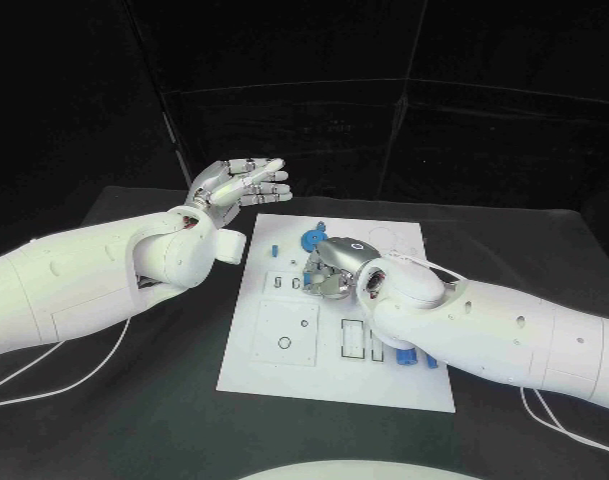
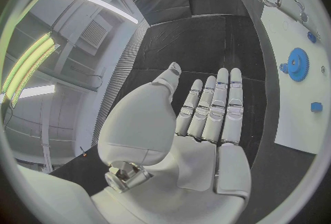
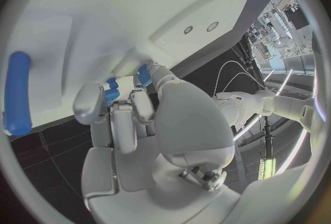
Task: Assemble the parts on the task board
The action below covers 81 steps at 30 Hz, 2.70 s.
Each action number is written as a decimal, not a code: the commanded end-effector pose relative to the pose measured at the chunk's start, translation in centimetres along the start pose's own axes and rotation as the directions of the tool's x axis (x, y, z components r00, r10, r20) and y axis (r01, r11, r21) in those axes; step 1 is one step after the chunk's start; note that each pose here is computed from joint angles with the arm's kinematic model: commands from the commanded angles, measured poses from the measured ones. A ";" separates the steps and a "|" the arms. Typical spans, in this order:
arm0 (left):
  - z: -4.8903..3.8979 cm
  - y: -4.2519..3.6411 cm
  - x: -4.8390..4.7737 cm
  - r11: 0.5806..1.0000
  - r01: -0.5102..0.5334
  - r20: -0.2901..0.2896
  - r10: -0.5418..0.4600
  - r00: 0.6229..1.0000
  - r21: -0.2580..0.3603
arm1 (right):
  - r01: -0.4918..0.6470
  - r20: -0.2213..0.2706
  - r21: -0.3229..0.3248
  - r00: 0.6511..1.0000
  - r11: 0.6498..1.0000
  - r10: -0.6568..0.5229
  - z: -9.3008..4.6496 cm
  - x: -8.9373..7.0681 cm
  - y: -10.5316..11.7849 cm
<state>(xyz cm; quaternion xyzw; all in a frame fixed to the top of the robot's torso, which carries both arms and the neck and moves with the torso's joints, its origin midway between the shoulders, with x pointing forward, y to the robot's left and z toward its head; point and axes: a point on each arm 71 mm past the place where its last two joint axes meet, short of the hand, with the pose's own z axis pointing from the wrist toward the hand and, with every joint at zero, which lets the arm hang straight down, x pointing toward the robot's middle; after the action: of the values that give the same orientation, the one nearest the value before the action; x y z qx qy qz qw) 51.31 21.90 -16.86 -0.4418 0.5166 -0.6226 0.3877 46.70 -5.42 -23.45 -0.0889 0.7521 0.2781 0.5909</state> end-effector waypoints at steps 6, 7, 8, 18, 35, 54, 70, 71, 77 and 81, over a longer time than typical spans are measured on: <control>0.04 -0.11 0.16 1.000 0.006 -0.016 -0.006 1.000 0.001 | 0.002 0.002 0.003 1.000 1.000 -0.002 0.1 0.1 -0.1; 0.04 -0.11 0.16 1.000 0.006 -0.016 -0.006 1.000 0.001 | -0.001 0.006 0.002 1.000 1.000 0.001 0.1 0.0 -0.1; 0.04 -0.11 0.15 1.000 0.005 -0.016 -0.005 1.000 0.000 | -0.005 0.011 0.000 1.000 1.000 0.005 0.1 0.0 0.0; 0.01 -0.11 -0.01 1.000 0.003 -0.014 -0.003 1.000 -0.002 | -0.040 0.074 -0.032 0.996 0.999 0.043 -0.1 -0.5 0.0; -0.04 -0.17 -0.63 0.999 -0.048 -0.015 0.048 0.999 0.001 | -0.133 0.153 -0.209 0.974 0.969 0.167 -2.9 -2.0 0.2; -1.05 1.68 -0.07 0.795 -0.574 -0.362 0.485 0.796 -0.198 | -0.525 0.117 -0.215 0.823 0.823 0.556 -8.5 -12.7 -7.6; -0.14 2.31 1.55 0.356 -0.864 -0.593 0.628 0.504 -0.357 | -0.606 0.165 -0.161 0.762 0.779 0.626 -7.9 -14.3 -10.4; 0.04 2.28 1.66 0.335 -0.872 -0.600 0.633 0.489 -0.357 | -0.606 0.166 -0.158 0.762 0.780 0.626 -7.8 -14.3 -10.5; 1.29 2.30 2.68 0.226 -0.908 -0.636 0.654 0.409 -0.353 | -0.609 0.171 -0.139 0.762 0.781 0.625 -7.0 -14.3 -10.7; 2.01 2.59 3.59 0.184 -0.916 -0.639 0.667 0.382 -0.356 | -0.610 0.172 -0.131 0.762 0.781 0.624 -6.5 -14.2 -10.8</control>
<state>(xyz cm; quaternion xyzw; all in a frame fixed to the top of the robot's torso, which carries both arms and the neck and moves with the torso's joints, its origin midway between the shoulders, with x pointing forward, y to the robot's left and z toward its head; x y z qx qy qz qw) 52.08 17.19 -18.60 -0.1024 0.9015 -0.1999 0.3700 50.17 -20.58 -12.57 0.1683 0.6623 0.4870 0.5440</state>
